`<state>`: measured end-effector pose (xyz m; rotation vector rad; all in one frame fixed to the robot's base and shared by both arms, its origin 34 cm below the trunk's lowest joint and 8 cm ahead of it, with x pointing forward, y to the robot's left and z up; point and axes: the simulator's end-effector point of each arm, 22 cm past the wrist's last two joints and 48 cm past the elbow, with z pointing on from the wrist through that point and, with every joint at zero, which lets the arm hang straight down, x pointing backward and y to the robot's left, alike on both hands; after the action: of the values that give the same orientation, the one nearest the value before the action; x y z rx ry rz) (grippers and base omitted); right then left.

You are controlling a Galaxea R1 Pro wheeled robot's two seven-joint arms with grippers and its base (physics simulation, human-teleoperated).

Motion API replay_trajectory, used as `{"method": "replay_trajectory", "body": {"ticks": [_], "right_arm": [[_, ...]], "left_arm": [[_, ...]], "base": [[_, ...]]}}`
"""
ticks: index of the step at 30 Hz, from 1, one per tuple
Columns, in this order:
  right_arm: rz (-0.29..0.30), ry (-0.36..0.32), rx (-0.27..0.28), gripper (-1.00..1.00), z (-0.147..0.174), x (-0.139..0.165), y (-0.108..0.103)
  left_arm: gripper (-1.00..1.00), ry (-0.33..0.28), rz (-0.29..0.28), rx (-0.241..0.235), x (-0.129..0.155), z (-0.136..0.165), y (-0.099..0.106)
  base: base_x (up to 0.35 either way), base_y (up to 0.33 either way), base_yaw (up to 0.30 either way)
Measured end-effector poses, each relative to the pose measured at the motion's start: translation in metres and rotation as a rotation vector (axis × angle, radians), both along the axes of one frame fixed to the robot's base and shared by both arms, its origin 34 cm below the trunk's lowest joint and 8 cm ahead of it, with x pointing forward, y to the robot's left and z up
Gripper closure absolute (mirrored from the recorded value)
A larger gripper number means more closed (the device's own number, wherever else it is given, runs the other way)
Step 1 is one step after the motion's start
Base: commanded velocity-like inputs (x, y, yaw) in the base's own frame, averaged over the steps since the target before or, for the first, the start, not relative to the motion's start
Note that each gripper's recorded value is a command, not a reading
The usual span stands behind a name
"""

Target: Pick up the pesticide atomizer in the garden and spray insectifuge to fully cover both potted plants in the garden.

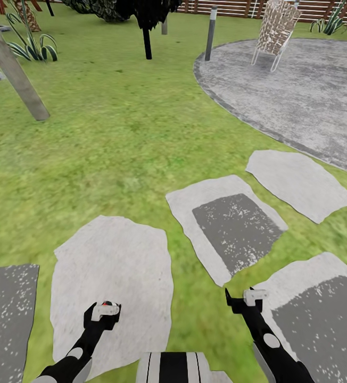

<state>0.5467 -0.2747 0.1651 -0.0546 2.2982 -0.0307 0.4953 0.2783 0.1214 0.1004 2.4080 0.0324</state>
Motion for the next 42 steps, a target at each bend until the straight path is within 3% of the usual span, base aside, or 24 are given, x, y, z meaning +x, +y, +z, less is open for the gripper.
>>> {"method": "replay_trajectory", "body": {"ticks": [42], "right_arm": [[0.000,0.000,-0.001,-1.00,0.0000,0.0000,-0.0001]], "left_arm": [[-1.00,0.000,-0.002,-0.001,0.0000,-0.0001,-0.0010]], "base": [[-0.009,-0.010,0.006]]}}
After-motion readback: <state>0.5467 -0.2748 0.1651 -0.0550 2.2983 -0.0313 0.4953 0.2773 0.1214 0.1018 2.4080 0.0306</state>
